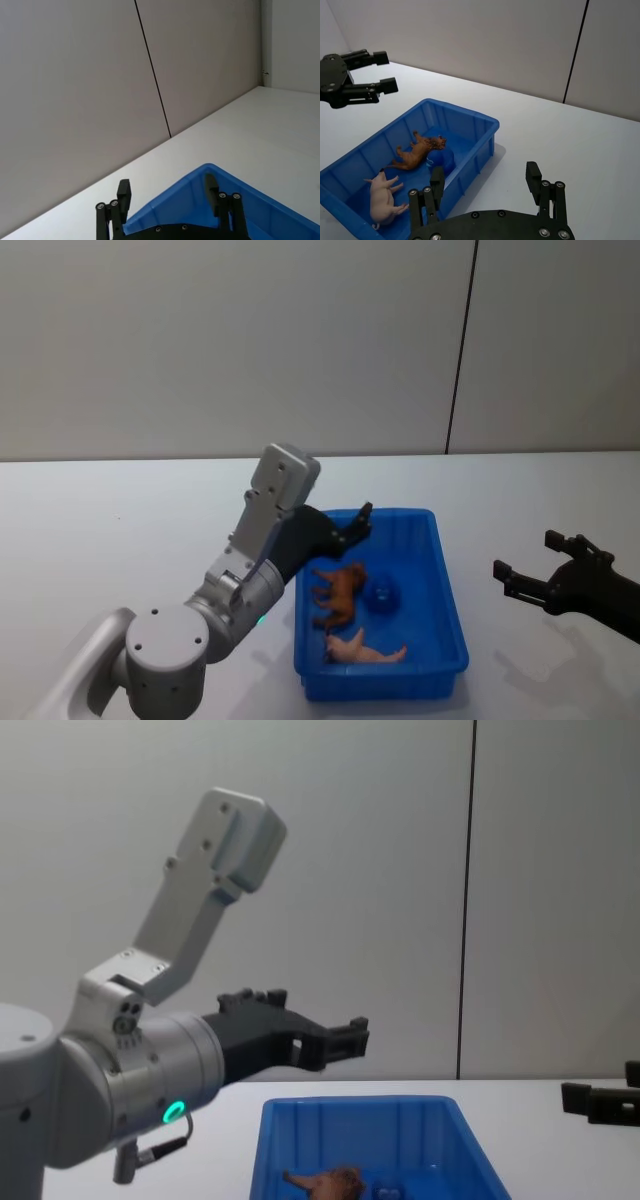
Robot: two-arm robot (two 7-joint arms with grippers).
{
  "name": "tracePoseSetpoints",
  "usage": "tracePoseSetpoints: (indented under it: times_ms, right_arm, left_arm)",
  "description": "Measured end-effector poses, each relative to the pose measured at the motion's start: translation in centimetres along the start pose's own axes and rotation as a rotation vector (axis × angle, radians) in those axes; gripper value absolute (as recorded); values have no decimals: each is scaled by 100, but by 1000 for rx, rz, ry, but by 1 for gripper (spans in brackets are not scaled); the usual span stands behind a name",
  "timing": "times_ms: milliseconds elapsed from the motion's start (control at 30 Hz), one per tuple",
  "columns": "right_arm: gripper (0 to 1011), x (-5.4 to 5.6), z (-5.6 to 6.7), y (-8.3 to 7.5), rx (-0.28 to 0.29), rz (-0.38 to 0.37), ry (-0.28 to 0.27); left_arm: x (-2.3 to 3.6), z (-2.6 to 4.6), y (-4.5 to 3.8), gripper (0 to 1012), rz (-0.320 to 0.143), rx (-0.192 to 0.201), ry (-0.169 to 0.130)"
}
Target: Pick up the two dolls from the table and place them into the box.
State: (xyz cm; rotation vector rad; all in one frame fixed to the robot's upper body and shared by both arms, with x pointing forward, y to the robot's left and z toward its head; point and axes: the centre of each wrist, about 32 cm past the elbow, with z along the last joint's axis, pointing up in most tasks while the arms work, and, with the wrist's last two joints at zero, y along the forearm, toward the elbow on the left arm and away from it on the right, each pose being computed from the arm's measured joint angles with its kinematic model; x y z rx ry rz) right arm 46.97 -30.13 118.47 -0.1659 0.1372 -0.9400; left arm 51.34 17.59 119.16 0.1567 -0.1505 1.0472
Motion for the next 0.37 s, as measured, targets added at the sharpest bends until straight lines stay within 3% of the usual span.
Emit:
tracePoseSetpoints:
  times_ms: [100,367]
  right_arm:
    - [1001,0,0,0,0,0,0]
    - [1001,0,0,0,0,0,0]
  left_arm:
    - [20,13,13,986,12,-19,-5]
    - [52,34,35,1001,30,-50,-12]
